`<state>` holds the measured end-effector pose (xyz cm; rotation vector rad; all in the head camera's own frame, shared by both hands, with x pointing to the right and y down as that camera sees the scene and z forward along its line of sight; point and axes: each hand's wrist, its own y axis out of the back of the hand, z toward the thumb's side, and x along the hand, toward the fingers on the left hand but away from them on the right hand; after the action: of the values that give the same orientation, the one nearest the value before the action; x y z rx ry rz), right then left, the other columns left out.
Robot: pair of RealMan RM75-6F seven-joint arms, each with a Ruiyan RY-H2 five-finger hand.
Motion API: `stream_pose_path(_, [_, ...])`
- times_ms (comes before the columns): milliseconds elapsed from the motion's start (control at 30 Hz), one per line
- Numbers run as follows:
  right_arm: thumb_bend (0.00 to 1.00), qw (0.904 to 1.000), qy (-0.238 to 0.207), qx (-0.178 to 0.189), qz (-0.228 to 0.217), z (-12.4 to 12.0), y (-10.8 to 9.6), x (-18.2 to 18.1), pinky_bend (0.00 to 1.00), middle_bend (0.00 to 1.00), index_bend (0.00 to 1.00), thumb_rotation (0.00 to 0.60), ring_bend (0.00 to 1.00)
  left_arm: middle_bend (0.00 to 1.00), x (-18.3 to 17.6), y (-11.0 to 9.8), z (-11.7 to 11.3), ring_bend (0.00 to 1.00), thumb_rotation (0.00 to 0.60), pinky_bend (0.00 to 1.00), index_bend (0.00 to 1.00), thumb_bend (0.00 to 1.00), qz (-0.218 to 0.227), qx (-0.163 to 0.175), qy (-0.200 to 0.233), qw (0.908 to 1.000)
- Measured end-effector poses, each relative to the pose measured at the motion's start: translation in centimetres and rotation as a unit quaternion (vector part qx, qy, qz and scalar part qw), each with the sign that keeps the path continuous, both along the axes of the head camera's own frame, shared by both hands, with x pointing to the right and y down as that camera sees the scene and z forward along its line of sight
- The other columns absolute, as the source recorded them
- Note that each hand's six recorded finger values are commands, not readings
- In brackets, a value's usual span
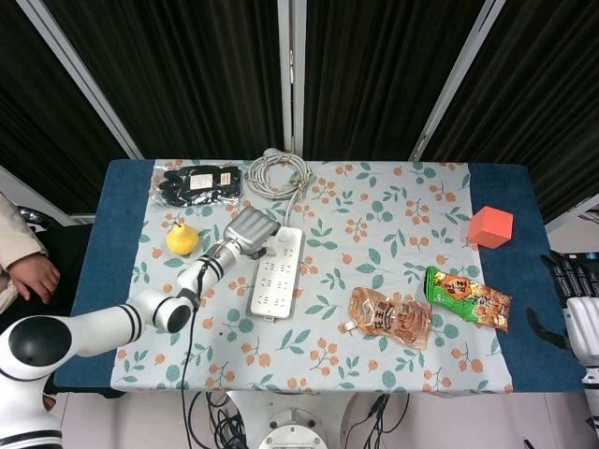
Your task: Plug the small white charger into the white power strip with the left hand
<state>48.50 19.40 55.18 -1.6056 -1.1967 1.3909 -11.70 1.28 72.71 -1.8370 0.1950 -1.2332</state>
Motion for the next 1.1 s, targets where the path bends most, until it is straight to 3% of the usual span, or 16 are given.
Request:
stream_pose_path(400, [0.30,1.0000,-0.002,0.001,0.001,0.0,0.0,0.1,0.00,0.00,0.00,0.600,0.00,0.75,0.4,0.4,0.4,0.59,0.600,0.51,0.71,0.49,0.018,0.009,-0.017,0.9997])
stream_pose_path(467, [0.30,1.0000,-0.001,0.002,0.001,0.0,0.0,0.1,0.00,0.00,0.00,0.600,0.00,0.70,0.5,0.4,0.3,0.57,0.600,0.51,0.66,0.49,0.017,0.010,-0.016,0.9997])
stream_pose_path(567, [0.30,1.0000,-0.002,0.002,0.002,0.0,0.1,0.1,0.00,0.00,0.00,0.600,0.00,0.56,0.4,0.5,0.1,0.49,0.600,0.50,0.50,0.48,0.010,0.007,-0.012,0.9999])
stream_pose_path(767, [0.30,1.0000,-0.003,0.003,-0.001,0.0,0.0,0.0,0.00,0.00,0.00,0.600,0.00,0.41,-0.1,0.3,-0.5,0.36,0.600,0.50,0.34,0.45,-0.002,0.012,-0.007,0.9999])
stream_pose_path(1100, [0.30,1.0000,-0.003,0.004,-0.002,-0.1,0.0,-0.2,0.00,0.00,0.00,0.600,0.00,0.35,-0.6,0.8,-1.0,0.32,0.600,0.47,0.28,0.45,-0.008,0.012,0.000,0.9999])
